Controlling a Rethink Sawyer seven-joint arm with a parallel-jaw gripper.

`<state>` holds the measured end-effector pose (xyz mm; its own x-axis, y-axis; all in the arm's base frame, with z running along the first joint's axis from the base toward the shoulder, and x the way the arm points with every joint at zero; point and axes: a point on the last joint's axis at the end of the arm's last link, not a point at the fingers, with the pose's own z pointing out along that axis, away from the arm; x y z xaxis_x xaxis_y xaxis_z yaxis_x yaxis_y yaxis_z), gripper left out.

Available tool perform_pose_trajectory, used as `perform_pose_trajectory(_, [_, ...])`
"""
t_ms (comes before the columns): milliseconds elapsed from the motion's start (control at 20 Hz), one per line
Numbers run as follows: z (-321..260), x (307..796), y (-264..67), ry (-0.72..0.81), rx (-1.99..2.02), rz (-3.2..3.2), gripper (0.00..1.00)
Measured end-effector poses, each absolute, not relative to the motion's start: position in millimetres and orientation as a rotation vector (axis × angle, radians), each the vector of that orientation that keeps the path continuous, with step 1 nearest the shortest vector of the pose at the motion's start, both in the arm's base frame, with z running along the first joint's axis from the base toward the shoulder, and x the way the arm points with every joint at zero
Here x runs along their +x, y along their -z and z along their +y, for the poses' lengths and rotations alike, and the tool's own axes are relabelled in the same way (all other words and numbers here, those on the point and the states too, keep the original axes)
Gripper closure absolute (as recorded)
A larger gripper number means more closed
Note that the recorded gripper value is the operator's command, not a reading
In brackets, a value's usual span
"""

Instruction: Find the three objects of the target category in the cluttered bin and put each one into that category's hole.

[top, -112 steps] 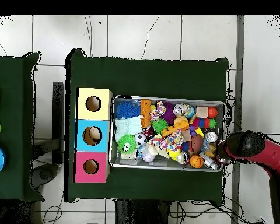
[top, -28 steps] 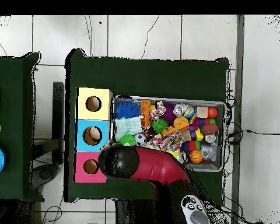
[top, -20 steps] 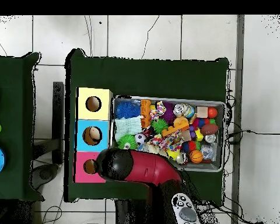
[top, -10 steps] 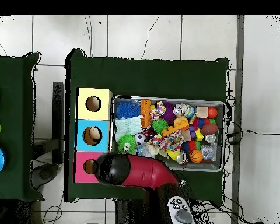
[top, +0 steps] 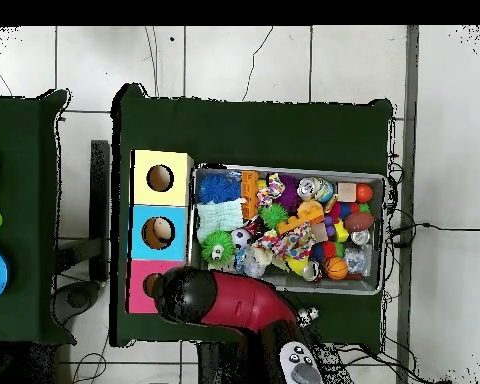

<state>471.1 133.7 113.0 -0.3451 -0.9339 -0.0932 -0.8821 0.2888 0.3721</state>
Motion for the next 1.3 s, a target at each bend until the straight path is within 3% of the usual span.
perform_pose_trajectory(850, [195.1, 465.4, -83.9, 0.597, 1.747, -2.518, 1.0])
perform_pose_trajectory(1300, [199.6, 464.3, -77.4, 0.601, 1.767, -2.522, 1.0])
